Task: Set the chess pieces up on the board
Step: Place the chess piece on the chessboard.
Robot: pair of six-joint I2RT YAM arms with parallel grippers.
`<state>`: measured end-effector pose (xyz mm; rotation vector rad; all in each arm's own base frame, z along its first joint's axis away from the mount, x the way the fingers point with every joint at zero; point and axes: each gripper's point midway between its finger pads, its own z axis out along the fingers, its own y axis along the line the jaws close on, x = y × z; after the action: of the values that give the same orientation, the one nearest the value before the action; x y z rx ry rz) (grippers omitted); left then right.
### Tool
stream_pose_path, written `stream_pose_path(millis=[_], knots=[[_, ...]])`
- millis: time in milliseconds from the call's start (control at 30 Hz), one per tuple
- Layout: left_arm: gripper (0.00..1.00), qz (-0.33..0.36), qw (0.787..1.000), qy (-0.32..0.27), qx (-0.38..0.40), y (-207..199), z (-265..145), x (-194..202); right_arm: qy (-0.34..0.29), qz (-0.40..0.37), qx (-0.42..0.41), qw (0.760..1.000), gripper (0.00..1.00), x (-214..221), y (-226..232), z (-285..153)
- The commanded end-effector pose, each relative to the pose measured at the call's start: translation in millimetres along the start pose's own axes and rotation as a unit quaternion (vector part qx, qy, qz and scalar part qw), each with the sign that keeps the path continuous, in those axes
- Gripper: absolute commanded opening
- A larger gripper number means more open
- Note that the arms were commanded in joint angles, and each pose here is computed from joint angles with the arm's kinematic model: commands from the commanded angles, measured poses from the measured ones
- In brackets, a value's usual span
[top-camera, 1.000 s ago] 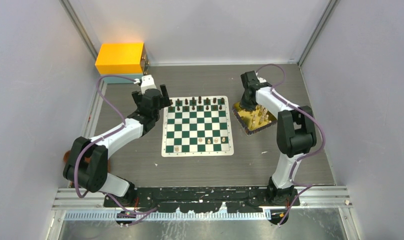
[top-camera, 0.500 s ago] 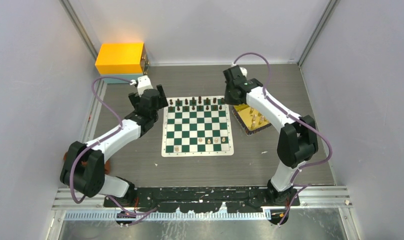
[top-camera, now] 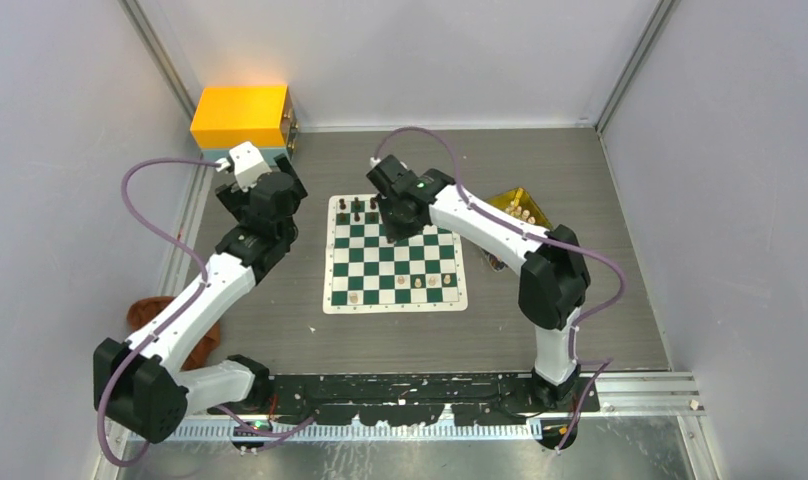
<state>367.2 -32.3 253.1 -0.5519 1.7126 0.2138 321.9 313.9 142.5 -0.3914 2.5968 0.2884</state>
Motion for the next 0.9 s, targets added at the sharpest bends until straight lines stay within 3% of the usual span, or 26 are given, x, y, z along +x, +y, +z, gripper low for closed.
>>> stream_pose_path(millis=[0, 300, 867], knots=[[0.97, -0.028, 0.997, -0.052, -0.040, 20.9, -12.4, -47.9, 0.011, -0.052, -0.040, 0.998, 0.00, 5.1, 36.5, -12.9], [0.97, -0.035, 0.995, -0.072, -0.053, 40.7, -28.6, -71.6, 0.043, -0.137, -0.080, 0.986, 0.00, 35.6, 93.5, -12.0], [0.98, -0.055, 0.992, -0.098, -0.050, 57.8, -51.7, -104.3, 0.077, -0.216, -0.085, 0.970, 0.00, 70.1, 139.7, 6.5]])
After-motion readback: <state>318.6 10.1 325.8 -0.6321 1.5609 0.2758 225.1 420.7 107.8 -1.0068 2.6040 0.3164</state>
